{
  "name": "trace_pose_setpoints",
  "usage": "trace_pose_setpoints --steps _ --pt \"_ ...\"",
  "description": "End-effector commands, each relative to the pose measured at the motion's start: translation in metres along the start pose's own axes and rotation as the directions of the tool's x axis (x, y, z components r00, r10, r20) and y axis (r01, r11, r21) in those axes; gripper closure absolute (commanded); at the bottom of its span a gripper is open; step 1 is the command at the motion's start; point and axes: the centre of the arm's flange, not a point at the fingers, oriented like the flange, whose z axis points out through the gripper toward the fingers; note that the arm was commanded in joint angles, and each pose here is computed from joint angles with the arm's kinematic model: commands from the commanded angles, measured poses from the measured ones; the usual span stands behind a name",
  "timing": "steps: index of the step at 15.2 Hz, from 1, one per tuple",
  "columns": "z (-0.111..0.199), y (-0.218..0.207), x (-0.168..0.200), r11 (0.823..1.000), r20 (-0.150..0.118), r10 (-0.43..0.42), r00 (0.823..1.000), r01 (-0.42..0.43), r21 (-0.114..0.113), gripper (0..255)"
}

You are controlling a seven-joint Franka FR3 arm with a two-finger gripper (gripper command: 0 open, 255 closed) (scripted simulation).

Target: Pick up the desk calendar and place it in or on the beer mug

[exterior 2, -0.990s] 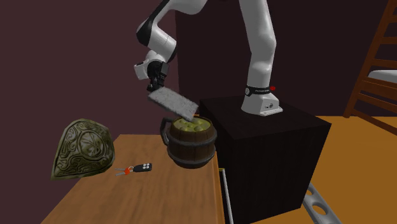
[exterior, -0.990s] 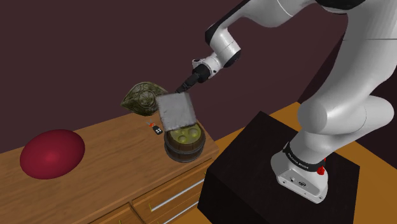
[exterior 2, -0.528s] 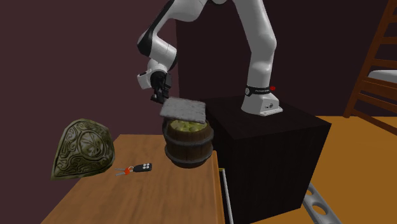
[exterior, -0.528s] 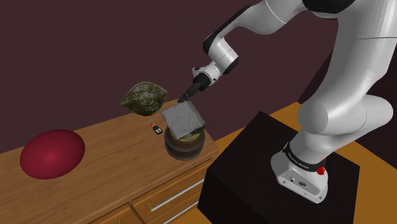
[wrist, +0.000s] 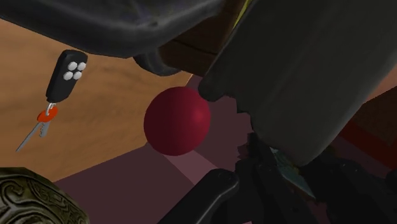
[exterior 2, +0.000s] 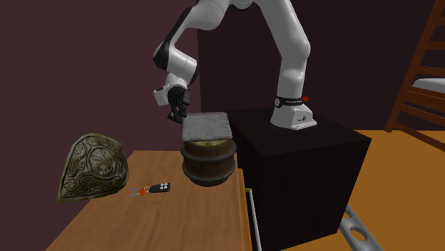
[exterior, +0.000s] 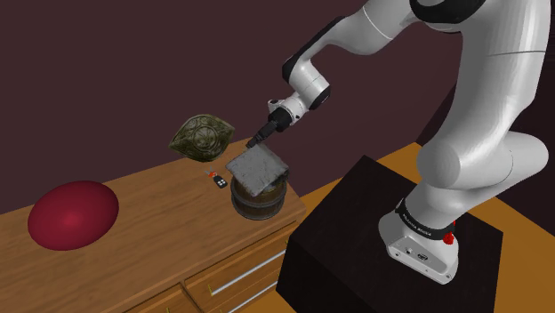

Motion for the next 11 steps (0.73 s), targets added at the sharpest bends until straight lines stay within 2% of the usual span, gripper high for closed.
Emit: trace_pose_setpoints --steps 1,4,5,10,11 --pt "0.001 0.002 -0.008 1.0 0.038 -0.001 0.999 0.001 0.004 255" --pt "0.001 0.002 -0.008 1.0 0.038 -0.001 0.999 0.001 0.004 255" --pt "0.001 0.0 -0.009 1.0 0.038 -0.001 0.999 0.001 0.004 0" --pt "0.001 0.002 -0.008 1.0 0.038 -0.001 0.999 0.001 0.004 0" --pt "-0.012 0.002 -0.007 1.0 0.038 -0.001 0.999 0.001 0.004 0"
